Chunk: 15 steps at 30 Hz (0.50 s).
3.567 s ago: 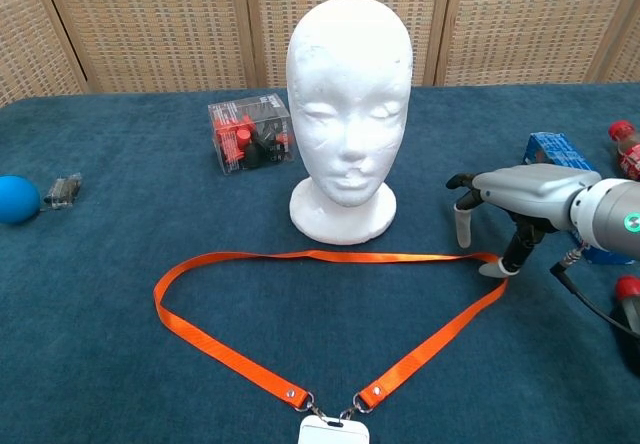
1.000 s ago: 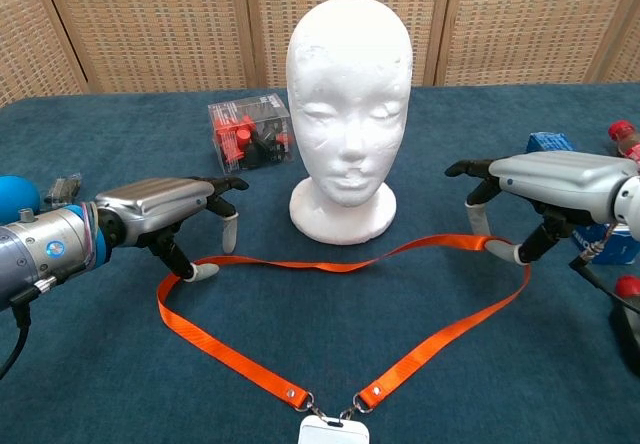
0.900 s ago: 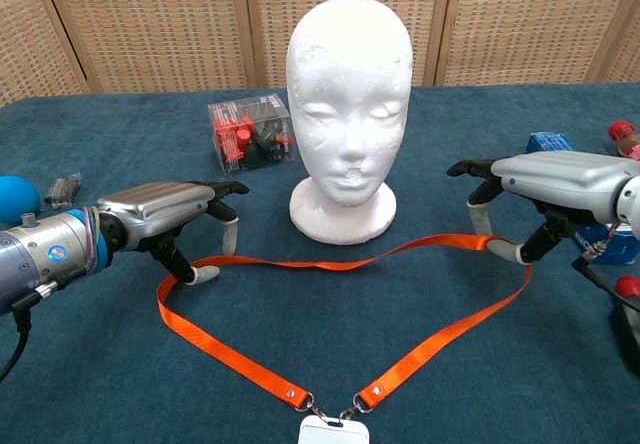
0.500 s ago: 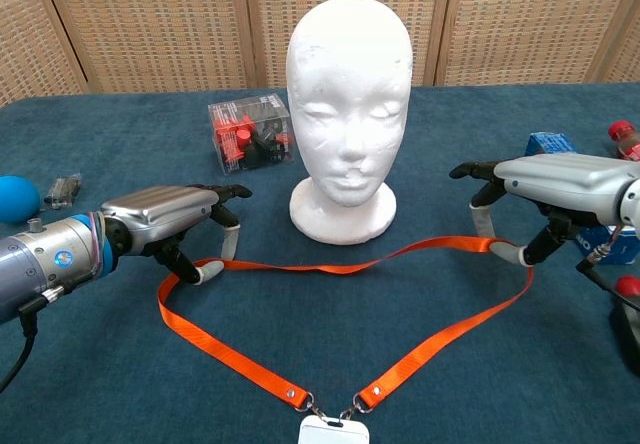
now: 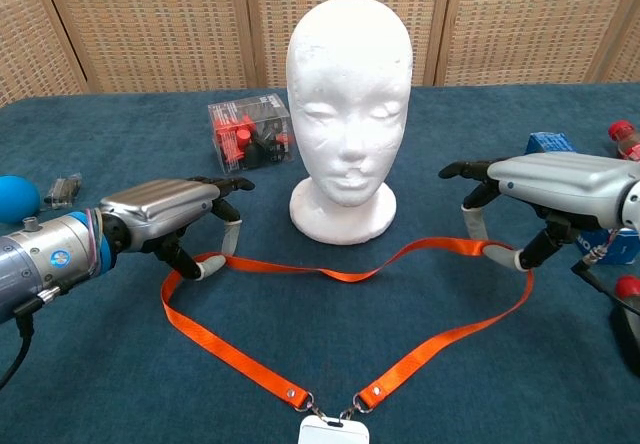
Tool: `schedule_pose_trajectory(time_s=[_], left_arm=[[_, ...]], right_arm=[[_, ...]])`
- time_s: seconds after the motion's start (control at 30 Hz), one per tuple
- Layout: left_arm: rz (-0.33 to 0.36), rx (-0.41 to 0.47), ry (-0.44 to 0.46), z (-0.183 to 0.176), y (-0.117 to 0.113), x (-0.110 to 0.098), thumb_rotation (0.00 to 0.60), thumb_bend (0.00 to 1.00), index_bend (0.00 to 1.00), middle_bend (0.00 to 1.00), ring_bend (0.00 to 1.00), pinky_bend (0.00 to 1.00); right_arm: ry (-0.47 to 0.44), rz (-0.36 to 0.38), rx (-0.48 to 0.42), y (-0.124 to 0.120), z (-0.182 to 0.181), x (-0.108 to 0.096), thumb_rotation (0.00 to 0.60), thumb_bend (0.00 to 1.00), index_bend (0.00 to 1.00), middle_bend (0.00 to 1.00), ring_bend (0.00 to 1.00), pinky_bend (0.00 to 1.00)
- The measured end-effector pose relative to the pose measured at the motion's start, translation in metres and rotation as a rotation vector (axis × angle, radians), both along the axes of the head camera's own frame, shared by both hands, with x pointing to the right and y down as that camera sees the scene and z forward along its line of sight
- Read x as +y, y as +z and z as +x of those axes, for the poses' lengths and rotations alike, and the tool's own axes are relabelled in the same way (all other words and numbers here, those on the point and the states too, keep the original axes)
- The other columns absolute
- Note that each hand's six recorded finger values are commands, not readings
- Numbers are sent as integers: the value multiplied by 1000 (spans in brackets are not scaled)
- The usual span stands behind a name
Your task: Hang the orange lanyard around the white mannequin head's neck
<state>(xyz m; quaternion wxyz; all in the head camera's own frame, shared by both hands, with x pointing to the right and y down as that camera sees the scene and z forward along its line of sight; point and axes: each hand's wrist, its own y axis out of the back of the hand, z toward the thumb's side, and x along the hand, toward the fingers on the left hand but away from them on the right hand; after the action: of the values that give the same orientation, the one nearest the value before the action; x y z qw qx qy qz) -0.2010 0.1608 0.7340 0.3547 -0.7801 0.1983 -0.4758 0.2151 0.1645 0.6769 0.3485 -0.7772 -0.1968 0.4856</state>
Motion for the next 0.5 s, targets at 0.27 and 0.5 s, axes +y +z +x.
schedule_pose_trajectory(time_s=[0.27, 0.5], left_arm=[[150, 143, 69, 0, -37, 0, 600, 451, 664, 0, 0, 0], [287, 316, 87, -6, -78, -6, 600, 451, 683, 0, 0, 0]], right_arm=[[-65, 52, -92, -23, -11, 6, 600, 718, 710, 0, 0, 0], [-72, 115, -209, -55, -18, 5, 600, 719, 716, 3, 0, 0]])
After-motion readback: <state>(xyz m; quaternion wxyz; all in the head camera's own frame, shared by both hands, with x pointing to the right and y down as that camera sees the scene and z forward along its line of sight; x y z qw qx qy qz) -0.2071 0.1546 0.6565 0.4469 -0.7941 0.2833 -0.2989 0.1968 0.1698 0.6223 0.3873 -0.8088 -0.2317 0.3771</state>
